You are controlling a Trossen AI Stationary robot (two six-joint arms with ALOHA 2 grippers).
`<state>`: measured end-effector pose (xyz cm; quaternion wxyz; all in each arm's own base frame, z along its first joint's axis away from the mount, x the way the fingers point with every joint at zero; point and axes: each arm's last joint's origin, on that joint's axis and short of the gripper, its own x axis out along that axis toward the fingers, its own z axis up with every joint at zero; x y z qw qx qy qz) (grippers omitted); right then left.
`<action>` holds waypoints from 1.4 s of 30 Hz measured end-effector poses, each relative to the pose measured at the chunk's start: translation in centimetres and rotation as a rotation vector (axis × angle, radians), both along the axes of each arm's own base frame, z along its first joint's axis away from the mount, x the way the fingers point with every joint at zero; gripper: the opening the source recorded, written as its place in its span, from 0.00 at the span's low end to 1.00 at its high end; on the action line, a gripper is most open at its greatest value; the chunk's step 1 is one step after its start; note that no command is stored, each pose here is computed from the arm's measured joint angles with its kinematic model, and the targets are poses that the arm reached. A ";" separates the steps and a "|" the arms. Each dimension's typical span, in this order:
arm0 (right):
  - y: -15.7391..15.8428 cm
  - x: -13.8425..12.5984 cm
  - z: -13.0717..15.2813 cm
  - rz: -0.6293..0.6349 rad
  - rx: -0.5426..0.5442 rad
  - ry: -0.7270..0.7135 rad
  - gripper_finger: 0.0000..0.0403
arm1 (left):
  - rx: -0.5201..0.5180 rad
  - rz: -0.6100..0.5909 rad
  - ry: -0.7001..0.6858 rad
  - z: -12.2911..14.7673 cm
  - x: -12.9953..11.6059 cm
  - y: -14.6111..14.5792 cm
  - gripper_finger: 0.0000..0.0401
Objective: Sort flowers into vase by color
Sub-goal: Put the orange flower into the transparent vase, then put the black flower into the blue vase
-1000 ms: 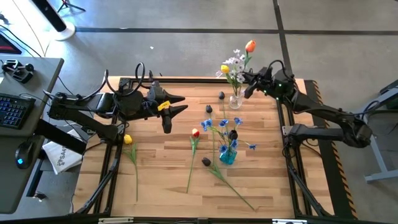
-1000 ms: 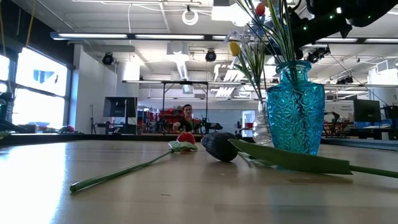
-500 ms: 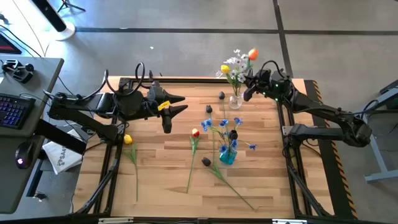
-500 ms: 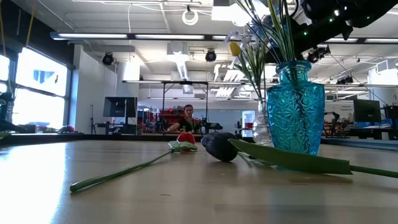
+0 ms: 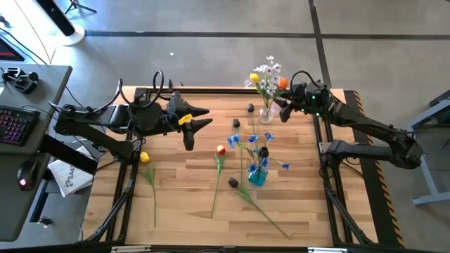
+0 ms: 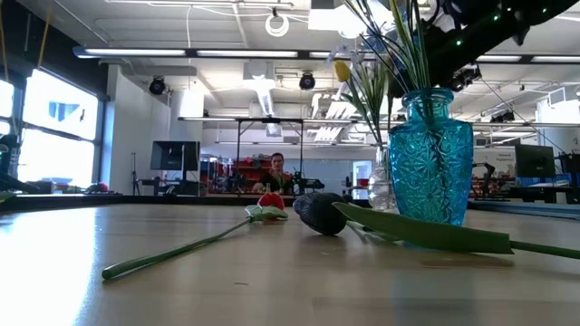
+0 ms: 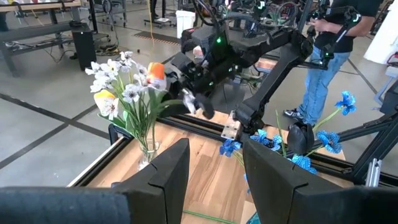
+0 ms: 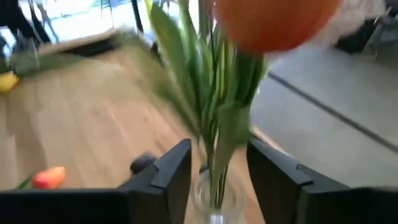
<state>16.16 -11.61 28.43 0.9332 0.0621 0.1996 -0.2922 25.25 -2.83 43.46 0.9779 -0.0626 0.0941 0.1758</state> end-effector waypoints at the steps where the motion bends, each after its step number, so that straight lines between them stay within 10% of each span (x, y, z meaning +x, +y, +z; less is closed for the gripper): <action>1: 0.2 -0.3 0.4 0.000 0.013 0.017 0.41 | 0.000 0.000 0.000 0.0 0.0 0.0 0.35; 17: 4.1 -4.6 7.4 -0.124 0.387 0.114 0.54 | -0.068 -0.012 -0.002 -0.4 0.2 -0.8 0.35; 29: 8.4 -6.6 9.0 -0.129 0.542 -0.090 0.49 | -0.074 -0.143 0.258 -6.3 4.3 -6.9 0.35; 36: 9.4 -6.3 9.0 -0.016 0.522 -0.051 0.49 | -0.404 -0.111 0.214 -11.2 7.9 -12.7 0.35; 42: 9.8 -6.4 8.9 0.092 0.451 0.008 0.49 | -0.904 0.107 0.092 -17.6 11.9 -15.7 0.34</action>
